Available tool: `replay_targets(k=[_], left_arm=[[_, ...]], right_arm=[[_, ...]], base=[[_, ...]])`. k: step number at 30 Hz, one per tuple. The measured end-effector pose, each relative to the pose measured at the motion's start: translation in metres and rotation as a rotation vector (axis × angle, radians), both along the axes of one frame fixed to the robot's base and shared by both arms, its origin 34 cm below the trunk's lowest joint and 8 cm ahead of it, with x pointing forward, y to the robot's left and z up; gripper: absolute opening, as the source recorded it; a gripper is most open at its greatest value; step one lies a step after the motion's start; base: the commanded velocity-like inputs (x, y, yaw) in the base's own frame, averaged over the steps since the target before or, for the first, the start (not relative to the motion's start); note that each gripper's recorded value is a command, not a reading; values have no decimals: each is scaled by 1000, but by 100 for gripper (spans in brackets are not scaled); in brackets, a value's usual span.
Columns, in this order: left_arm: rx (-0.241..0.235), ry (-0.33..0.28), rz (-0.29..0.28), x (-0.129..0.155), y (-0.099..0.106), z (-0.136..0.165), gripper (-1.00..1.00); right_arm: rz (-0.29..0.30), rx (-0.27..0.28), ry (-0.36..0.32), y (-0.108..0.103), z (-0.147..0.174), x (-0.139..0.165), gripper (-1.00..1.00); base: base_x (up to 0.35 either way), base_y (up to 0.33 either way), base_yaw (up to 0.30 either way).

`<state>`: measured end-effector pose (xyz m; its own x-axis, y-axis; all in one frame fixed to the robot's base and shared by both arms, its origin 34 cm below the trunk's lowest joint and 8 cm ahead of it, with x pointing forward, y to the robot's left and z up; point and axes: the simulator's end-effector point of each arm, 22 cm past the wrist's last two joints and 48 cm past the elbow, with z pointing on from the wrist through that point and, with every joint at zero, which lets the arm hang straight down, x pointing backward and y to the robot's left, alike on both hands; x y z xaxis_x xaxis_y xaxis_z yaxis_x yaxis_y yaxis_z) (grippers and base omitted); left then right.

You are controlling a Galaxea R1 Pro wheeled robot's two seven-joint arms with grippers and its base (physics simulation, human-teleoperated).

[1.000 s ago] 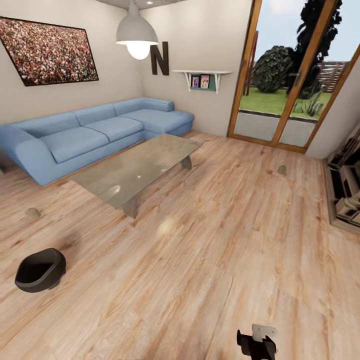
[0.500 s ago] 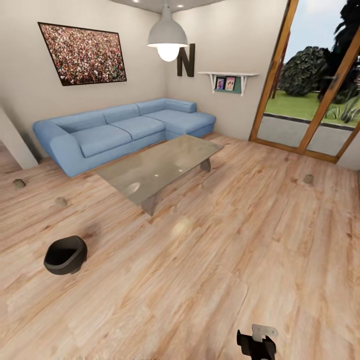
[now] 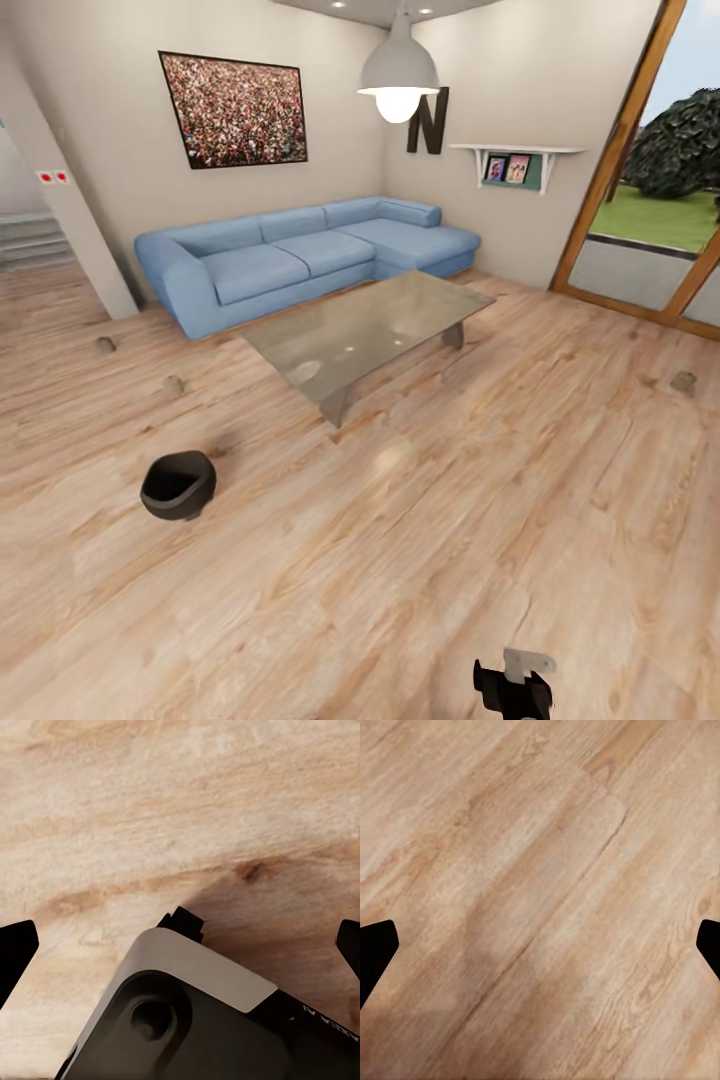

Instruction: Place each of the two pumpkins and all three candles from the living room inside a cabinet in the living room (use any cabinet), then make sure every cabinet is closed, and position the cauldron so it is next to a table in the living room.

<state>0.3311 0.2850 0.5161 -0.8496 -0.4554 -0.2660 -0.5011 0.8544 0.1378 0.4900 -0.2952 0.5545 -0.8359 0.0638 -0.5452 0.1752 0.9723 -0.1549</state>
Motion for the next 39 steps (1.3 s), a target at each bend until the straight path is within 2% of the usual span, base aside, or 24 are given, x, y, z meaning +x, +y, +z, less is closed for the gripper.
replay_targets(k=[39], left_arm=[[1,1,2,-1,1,0,100]], right_arm=[[14,3,0,5,0,1,100]], base=[[0,0,289]])
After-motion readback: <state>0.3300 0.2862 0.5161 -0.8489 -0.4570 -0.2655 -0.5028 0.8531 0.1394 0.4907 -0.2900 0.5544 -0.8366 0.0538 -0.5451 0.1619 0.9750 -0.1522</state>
